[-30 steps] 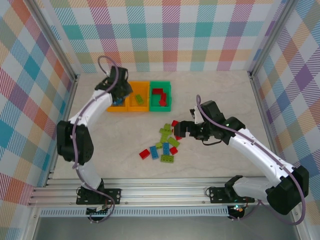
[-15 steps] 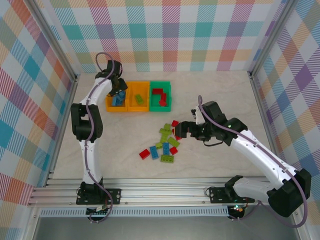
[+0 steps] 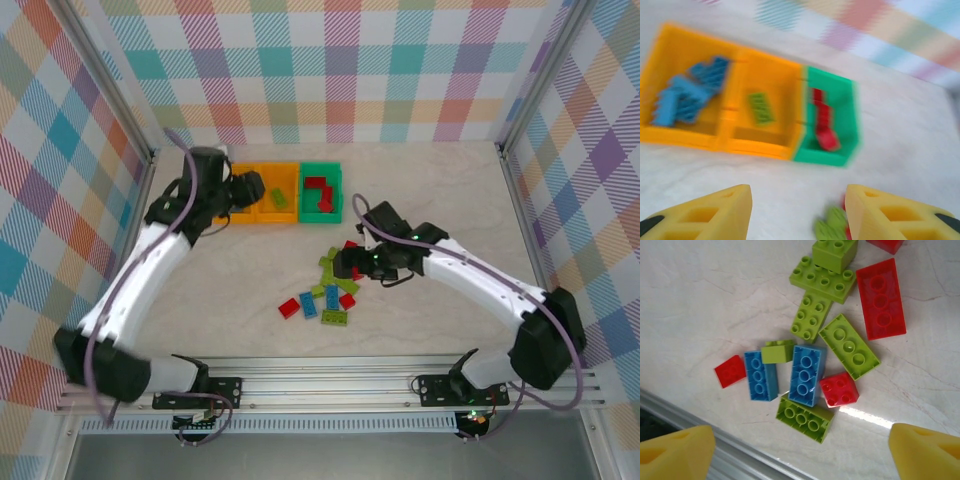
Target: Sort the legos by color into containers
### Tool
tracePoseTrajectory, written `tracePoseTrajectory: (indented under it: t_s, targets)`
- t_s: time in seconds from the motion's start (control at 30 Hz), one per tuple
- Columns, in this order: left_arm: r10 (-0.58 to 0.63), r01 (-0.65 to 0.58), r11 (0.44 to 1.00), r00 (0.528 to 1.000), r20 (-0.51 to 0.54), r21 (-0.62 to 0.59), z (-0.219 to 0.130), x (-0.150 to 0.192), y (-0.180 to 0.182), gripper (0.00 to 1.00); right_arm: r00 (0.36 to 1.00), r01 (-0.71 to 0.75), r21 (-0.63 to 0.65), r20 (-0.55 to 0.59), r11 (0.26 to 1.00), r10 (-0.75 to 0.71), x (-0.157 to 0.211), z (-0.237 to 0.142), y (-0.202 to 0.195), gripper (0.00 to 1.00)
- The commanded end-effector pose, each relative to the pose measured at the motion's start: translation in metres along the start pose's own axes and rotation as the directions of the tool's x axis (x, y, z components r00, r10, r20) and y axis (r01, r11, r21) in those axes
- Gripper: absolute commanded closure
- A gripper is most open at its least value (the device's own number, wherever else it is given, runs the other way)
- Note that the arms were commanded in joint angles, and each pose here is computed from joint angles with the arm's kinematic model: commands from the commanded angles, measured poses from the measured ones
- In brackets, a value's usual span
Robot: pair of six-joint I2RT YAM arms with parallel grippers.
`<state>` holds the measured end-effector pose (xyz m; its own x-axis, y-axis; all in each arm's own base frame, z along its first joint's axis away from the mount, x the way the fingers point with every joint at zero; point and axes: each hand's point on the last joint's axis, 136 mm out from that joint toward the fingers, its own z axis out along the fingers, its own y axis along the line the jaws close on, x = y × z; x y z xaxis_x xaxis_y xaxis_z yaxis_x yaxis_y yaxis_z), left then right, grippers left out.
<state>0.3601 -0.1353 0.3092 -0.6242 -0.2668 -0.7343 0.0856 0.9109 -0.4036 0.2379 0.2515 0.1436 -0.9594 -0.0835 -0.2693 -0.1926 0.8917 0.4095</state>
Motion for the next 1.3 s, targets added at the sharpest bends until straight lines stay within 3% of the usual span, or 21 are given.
tracePoseTrajectory:
  t_s: [0.0, 0.1, 0.17, 0.27, 0.33, 0.5, 0.63, 0.7, 0.9, 1.1, 1.27]
  targets:
    - [0.283, -0.269, 0.951, 0.956, -0.077, 0.153, -0.024, 0.051, -0.017, 0.47, 0.998, 0.058, 0.091, -0.006, 0.994, -0.057, -0.01, 0.014, -0.004, 0.16]
    - [0.509, -0.468, 0.836, 0.856, -0.086, 0.286, -0.053, 0.097, -0.02, 0.42, 0.994, 0.109, 0.151, -0.008, 0.982, -0.11, -0.025, 0.029, -0.008, 0.21]
    - [0.659, -0.59, 0.71, 0.749, -0.066, 0.385, -0.065, 0.132, -0.016, 0.38, 0.992, 0.125, 0.199, -0.006, 0.972, -0.126, -0.036, 0.039, -0.012, 0.22]
    - [0.79, -0.674, 0.539, 0.613, -0.025, 0.505, -0.074, 0.182, -0.007, 0.31, 0.992, 0.123, 0.306, 0.001, 0.944, -0.13, -0.049, 0.056, -0.03, 0.23]
    - [0.814, -0.688, 0.47, 0.58, 0.031, 0.552, -0.078, 0.198, -0.008, 0.29, 0.99, 0.137, 0.365, -0.017, 0.921, -0.14, -0.053, 0.065, -0.041, 0.24]
    - [0.815, -0.68, 0.357, 0.562, 0.142, 0.64, -0.082, 0.214, -0.024, 0.23, 0.988, 0.149, 0.408, -0.092, 0.901, -0.121, -0.049, 0.094, -0.068, 0.28]
    - [0.823, -0.663, 0.351, 0.556, 0.12, 0.661, -0.075, 0.217, -0.023, 0.07, 0.988, 0.132, 0.372, -0.124, 0.919, -0.091, -0.042, 0.111, -0.071, 0.35]
    - [0.825, -0.658, 0.357, 0.555, 0.106, 0.663, -0.072, 0.219, -0.021, 0.0, 0.99, 0.114, 0.356, -0.119, 0.927, -0.076, -0.04, 0.117, -0.072, 0.44]
    - [0.824, -0.675, 0.368, 0.556, 0.113, 0.64, -0.065, 0.221, -0.017, 0.0, 0.993, 0.106, 0.345, -0.089, 0.932, -0.08, -0.045, 0.111, -0.069, 0.71]
    - [0.816, -0.726, 0.413, 0.562, 0.13, 0.55, -0.054, 0.208, -0.011, 0.0, 0.987, 0.114, 0.282, 0.074, 0.953, -0.14, -0.083, 0.064, -0.035, 0.73]
    - [0.812, -0.744, 0.406, 0.56, 0.164, 0.53, -0.054, 0.206, -0.011, 0.0, 0.957, 0.153, 0.184, 0.219, 0.971, -0.193, -0.132, 0.045, 0.006, 0.73]
